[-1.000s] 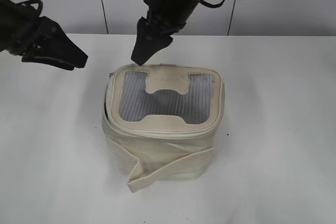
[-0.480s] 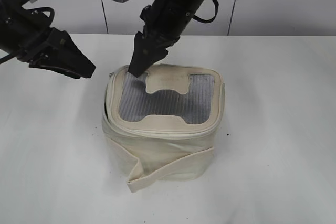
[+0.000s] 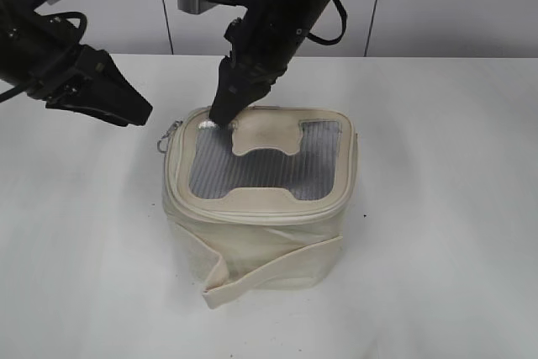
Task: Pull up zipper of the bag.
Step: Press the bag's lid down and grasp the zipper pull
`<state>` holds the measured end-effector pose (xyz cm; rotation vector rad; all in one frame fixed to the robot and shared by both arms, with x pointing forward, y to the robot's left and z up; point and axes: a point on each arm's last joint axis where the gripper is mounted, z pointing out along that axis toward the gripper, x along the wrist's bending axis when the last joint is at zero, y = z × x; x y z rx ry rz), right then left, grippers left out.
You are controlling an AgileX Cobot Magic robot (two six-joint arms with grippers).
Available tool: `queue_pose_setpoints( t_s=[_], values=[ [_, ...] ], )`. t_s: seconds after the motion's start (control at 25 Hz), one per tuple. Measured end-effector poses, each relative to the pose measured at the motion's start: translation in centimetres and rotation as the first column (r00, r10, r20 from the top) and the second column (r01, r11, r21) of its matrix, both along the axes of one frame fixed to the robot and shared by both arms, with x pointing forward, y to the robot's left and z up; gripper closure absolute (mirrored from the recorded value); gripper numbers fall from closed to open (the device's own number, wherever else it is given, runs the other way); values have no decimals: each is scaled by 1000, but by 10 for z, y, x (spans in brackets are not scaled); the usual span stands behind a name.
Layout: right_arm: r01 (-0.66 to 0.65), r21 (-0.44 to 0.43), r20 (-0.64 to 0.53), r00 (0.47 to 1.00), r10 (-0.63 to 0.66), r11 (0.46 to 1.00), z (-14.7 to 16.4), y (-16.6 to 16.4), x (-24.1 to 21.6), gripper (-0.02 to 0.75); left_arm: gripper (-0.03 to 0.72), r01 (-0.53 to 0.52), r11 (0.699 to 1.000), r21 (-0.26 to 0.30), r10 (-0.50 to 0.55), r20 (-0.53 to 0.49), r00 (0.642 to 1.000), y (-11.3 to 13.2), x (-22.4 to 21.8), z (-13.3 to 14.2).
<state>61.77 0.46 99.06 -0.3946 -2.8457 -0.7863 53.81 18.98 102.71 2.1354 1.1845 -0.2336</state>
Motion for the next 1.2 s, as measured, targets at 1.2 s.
queue_pose_setpoints(
  t_s=[1.2],
  values=[
    [28,-3,-21,999,-28,1000,2,0,0,686,298,44,995,91,-41,-28,999,-12,9,-33]
  ],
)
